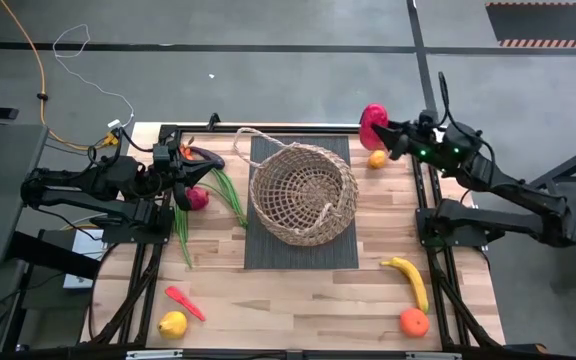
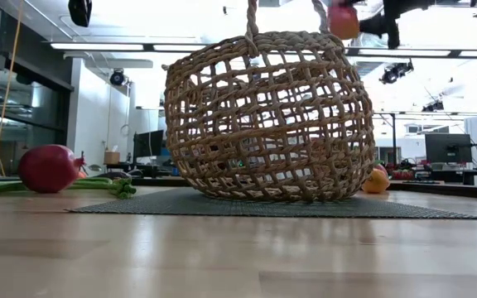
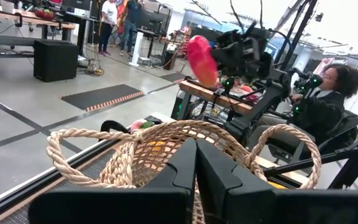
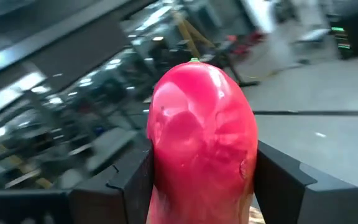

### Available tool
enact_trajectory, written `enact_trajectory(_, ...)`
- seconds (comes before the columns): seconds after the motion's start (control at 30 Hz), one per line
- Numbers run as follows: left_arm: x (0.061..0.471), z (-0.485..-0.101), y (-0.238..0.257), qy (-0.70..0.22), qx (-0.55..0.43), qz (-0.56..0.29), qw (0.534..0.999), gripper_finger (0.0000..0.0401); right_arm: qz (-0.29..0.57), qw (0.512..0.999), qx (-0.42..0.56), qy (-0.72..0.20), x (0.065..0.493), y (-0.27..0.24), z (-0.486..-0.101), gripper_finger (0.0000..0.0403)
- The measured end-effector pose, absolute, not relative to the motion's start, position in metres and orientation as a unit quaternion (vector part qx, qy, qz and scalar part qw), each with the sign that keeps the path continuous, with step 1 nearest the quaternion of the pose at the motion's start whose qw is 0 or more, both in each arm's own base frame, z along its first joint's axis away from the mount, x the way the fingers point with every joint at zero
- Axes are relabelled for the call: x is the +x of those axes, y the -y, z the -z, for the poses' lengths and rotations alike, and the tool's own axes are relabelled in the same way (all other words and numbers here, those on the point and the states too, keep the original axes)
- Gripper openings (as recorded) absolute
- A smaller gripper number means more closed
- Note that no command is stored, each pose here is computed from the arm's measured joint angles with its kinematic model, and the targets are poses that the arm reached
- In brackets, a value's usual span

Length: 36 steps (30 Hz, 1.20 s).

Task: Build produce basket
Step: Put the mango into the woven basket

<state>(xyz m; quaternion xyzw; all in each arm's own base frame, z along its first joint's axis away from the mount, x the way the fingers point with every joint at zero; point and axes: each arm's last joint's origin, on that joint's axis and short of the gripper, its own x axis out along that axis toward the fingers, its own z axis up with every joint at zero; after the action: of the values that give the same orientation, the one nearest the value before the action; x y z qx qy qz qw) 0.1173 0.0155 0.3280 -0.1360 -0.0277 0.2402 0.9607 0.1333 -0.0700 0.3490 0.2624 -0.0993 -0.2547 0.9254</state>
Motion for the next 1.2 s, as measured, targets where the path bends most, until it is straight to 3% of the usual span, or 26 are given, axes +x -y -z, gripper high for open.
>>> enact_trajectory(0.5, 0.117, -0.328, -0.016, 0.028, -0.136, -0.241, 0.961, 0.0000, 0.179, 0.942, 0.266, 0.100, 0.144, 0.055, -0.353, 0.0211)
enact_trajectory(0.73, 0.117, -0.328, -0.016, 0.029, -0.135, -0.252, 0.958, 0.0000, 0.147, 0.939, 0.281, 0.133, 0.173, 0.058, -0.355, 0.0211)
enact_trajectory(1.2, 0.117, -0.328, -0.016, 0.022, -0.110, -0.253, 0.961, 0.0000, 0.098, 0.963, 0.247, -0.055, 0.279, 0.040, -0.416, 0.0211)
